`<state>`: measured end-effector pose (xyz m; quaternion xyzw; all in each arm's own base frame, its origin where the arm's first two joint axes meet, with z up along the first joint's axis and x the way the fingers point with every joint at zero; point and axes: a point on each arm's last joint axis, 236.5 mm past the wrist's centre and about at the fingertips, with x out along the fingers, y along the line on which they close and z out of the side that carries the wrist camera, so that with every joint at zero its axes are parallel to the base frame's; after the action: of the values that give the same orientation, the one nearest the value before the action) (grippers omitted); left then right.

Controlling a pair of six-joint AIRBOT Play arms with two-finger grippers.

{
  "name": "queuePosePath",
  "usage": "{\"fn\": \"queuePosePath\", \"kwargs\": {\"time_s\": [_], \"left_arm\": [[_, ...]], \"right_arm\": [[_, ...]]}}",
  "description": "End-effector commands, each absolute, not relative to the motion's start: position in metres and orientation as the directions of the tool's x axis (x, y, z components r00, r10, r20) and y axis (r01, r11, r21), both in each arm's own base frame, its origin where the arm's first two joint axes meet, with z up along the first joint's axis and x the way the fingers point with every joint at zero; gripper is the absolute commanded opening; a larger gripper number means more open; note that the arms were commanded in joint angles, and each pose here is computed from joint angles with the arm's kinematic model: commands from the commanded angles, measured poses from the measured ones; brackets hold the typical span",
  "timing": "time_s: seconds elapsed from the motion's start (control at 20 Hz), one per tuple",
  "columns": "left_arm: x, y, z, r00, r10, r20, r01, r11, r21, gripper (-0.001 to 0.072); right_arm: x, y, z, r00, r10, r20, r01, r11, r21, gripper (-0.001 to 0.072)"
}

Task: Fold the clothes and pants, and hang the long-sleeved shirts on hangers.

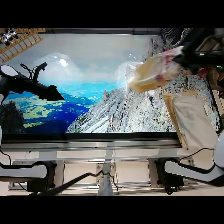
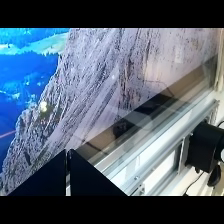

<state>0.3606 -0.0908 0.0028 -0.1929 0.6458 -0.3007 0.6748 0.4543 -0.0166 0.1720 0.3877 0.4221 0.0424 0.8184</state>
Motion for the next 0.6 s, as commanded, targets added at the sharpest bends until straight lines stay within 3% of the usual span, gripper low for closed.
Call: {"fn": "queuePosePath", "kwargs": {"time_s": [0.0, 0.15, 0.25, 0.35, 0.55], "left_arm": [[0.357, -0.088, 0.001, -0.032, -0.642, -0.766, 0.159, 0.753, -0.638, 0.0005], [0.357, -0.088, 0.001, -0.031, -0.643, -0.765, 0.16, 0.752, -0.639, 0.0005], [0.357, -0.088, 0.001, -0.031, -0.643, -0.765, 0.164, 0.752, -0.639, 0.0005], [0.357, -0.088, 0.001, -0.03, -0.643, -0.765, 0.168, 0.751, -0.638, 0.0005], [0.357, -0.088, 0.001, -0.03, -0.644, -0.765, 0.167, 0.751, -0.639, 0.0005]], "right_arm": [[0.364, -0.12, 0.197, 0.637, 0.139, -0.758, 0.483, 0.695, 0.533, 0.0011], [0.267, -0.182, 0.167, 0.492, -0.013, -0.87, 0.694, 0.61, 0.384, 0.0011], [0.207, -0.204, 0.135, 0.416, -0.07, -0.907, 0.809, 0.484, 0.334, 0.0011], [0.159, -0.203, 0.093, 0.345, -0.049, -0.937, 0.873, 0.384, 0.301, 0.0011], [0.09, -0.169, 0.0, 0.154, 0.113, -0.982, 0.932, 0.314, 0.182, 0.0014]]}}
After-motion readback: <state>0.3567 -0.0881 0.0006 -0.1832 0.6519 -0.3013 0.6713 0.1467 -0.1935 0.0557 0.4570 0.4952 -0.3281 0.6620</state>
